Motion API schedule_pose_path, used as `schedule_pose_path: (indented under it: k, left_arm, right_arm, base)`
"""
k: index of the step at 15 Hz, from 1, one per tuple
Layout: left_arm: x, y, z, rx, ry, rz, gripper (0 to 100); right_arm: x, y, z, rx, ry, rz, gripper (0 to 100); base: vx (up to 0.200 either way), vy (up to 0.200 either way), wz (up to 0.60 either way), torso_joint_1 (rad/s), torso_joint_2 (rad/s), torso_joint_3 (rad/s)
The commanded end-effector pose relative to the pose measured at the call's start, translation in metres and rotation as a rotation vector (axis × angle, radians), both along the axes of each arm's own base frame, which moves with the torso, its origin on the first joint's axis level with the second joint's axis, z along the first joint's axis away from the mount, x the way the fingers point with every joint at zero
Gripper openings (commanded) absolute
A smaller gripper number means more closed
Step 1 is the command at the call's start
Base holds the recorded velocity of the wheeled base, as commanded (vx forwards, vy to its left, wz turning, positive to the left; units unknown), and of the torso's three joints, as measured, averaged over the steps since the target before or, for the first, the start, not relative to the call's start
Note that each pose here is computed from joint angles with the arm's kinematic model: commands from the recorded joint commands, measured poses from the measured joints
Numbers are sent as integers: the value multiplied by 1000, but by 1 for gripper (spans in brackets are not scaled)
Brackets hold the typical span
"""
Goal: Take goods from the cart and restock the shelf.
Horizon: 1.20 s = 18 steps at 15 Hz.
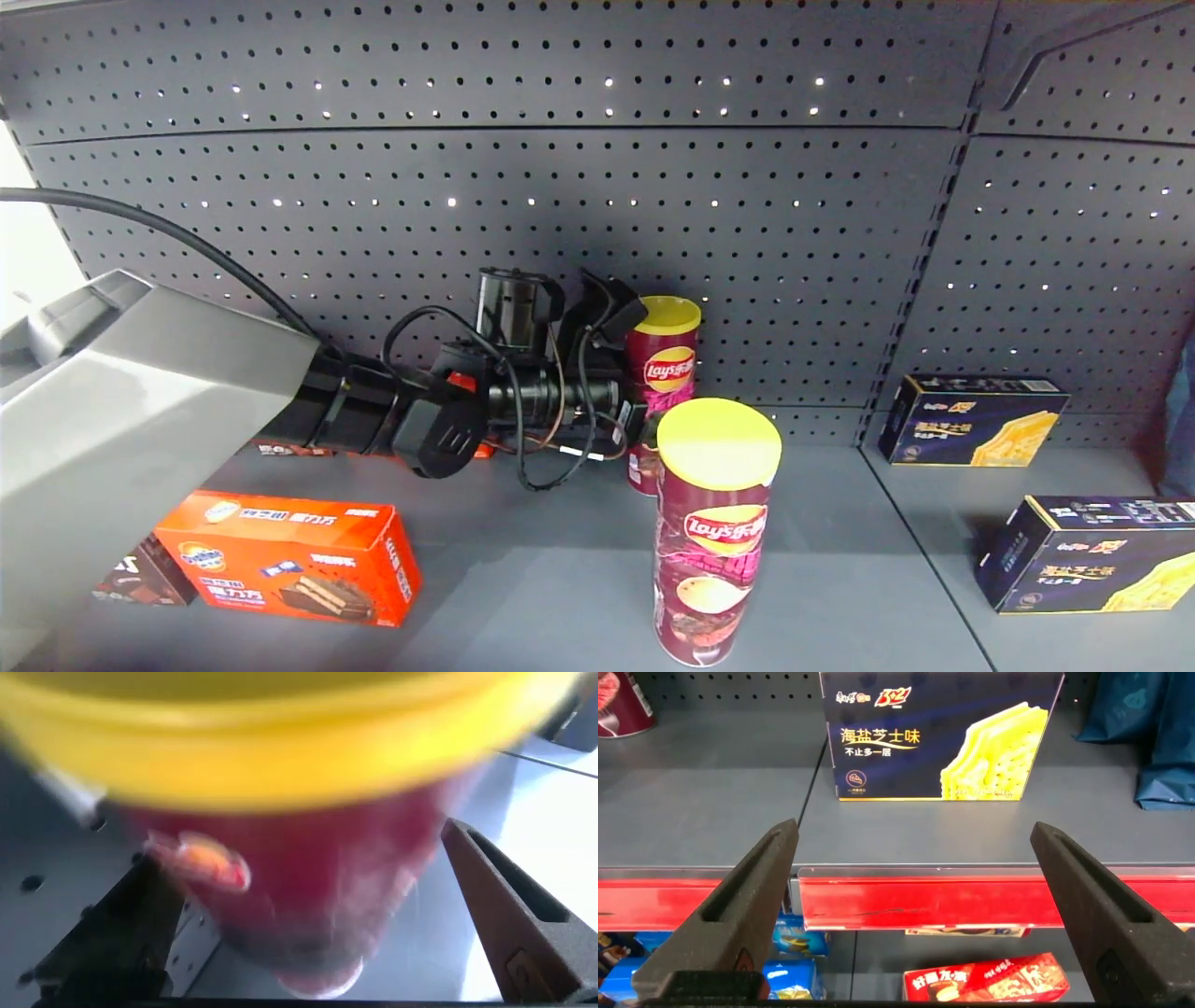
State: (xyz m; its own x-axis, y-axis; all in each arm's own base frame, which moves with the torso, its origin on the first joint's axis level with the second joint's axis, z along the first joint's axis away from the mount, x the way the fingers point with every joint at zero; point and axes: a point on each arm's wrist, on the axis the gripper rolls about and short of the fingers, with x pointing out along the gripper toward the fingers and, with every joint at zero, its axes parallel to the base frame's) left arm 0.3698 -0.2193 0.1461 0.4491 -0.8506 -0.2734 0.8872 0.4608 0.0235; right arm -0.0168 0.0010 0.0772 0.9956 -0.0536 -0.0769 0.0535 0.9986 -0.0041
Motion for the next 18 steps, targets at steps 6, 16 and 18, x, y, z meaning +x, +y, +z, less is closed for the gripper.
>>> schedule_pose_path:
  k: [6, 16, 18]
  left_arm:
    - [-47, 44, 20, -14, -50, 79, 100]
    - [-63, 60, 13, 129, -90, 505, 100]
    - [-63, 57, 9, 137, -83, 500, 100]
  right_arm:
    - [0, 0, 0, 0, 1, 0, 100]
    - [0, 0, 0, 0, 1, 0, 100]
    - [0, 0, 0, 0, 1, 0, 100]
  base:
    - [0, 0, 0, 0, 0, 0]
    - [0, 0, 0, 0, 0, 0]
    - [0, 0, 0, 0, 0, 0]
